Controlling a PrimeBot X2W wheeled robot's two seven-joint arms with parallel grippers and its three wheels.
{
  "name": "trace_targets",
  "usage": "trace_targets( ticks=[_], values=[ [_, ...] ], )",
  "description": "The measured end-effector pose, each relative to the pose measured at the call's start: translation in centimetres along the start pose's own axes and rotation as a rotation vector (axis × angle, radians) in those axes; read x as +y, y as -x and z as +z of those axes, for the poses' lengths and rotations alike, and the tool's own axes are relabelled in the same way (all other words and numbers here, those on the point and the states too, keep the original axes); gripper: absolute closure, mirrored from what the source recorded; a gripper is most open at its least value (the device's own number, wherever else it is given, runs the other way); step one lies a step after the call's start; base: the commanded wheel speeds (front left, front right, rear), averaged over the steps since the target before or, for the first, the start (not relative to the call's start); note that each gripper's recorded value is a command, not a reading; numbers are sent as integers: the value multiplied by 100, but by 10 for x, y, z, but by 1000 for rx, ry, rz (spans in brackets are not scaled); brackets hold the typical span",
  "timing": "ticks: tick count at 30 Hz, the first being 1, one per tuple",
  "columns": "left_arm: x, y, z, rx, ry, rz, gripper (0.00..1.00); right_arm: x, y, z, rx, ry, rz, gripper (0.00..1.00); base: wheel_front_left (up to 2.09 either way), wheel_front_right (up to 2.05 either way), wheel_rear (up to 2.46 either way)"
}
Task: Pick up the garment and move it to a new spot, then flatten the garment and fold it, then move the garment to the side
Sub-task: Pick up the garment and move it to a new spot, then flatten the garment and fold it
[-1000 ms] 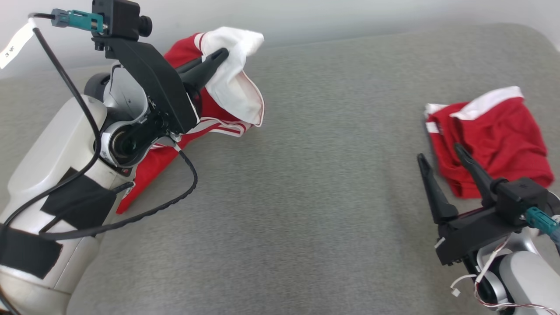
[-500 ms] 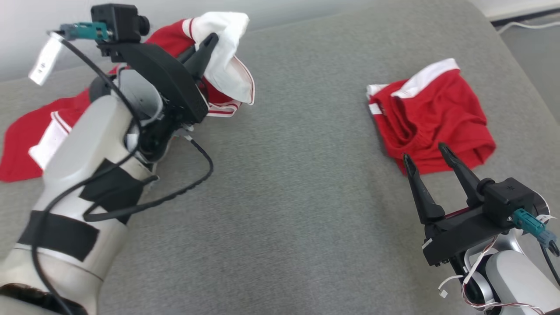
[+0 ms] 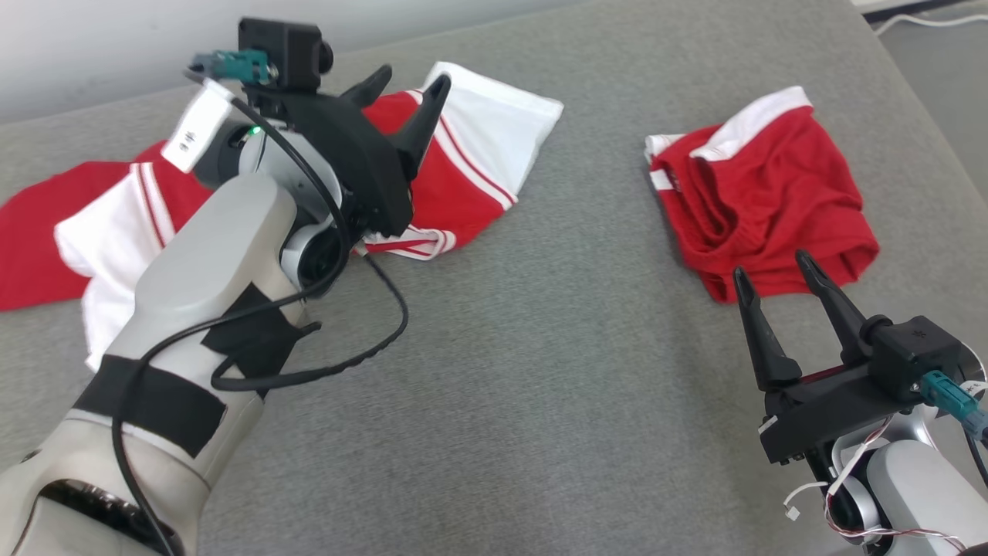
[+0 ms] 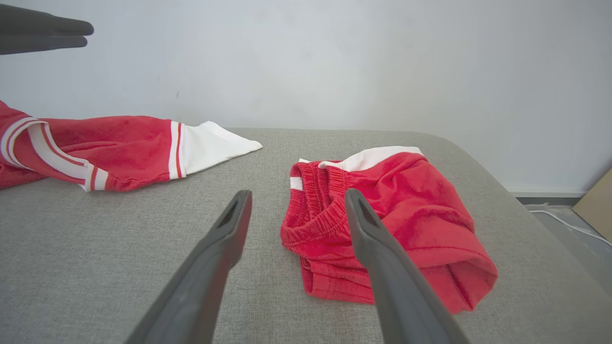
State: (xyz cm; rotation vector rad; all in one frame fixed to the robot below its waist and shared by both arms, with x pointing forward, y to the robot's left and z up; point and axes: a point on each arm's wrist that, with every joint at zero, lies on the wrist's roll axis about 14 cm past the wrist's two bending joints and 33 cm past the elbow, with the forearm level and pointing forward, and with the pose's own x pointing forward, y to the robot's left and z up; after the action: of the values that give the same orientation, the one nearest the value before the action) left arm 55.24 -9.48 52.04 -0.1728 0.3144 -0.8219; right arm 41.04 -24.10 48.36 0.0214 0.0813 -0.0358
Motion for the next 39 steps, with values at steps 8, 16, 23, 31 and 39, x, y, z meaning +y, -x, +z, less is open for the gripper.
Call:
trace_targets(
  ticks=[8, 16, 23, 31, 39],
  values=[
    [41, 41, -30, 86, -146, 114, 0, 19, -9, 0, -14, -13, 54, 0, 0, 0, 0],
    [127, 113, -50, 226, -305, 336, 0, 50, -14, 0, -20, -29, 143, 0, 0, 0, 0],
    [160, 144, -78, 312, -280, 432, 0, 50, -13, -1, -15, -25, 147, 0, 0, 0, 0],
    [176, 150, -82, 339, -274, 476, 0, 39, -9, -2, -10, -14, 122, 0, 0, 0, 0],
    [186, 153, -82, 320, -190, 520, 0, 36, -7, -2, -9, -13, 115, 0, 0, 0, 0]
  ],
)
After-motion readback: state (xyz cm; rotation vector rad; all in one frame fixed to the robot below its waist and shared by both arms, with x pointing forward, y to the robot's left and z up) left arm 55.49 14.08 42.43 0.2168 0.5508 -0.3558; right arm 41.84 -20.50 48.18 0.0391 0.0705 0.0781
